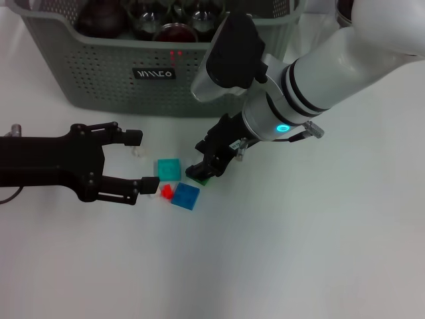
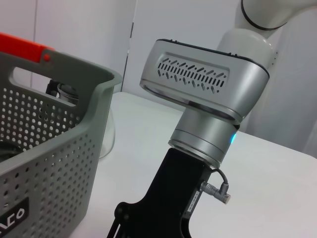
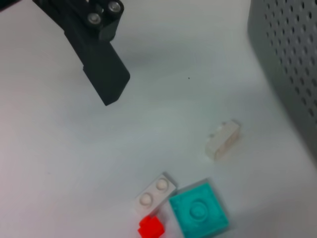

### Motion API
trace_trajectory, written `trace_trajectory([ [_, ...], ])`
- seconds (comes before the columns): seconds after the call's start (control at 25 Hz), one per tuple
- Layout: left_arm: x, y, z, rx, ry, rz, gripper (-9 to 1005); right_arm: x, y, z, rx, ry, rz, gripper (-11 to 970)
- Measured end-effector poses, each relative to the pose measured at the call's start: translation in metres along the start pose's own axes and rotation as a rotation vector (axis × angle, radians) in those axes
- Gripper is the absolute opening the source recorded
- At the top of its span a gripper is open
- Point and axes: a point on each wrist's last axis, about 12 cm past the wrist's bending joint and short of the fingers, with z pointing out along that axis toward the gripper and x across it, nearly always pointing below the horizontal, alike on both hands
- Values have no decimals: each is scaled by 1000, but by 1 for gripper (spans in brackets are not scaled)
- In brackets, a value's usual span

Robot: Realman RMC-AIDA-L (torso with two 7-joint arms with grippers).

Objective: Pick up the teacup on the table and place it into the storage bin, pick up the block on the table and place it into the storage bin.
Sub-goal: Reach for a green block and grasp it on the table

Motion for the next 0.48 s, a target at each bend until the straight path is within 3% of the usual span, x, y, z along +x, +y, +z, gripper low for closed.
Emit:
trace_trajectory([
  [0.48,2,2,3,-2,-5,-4,949,3,6,8,1,-6,-1,543],
])
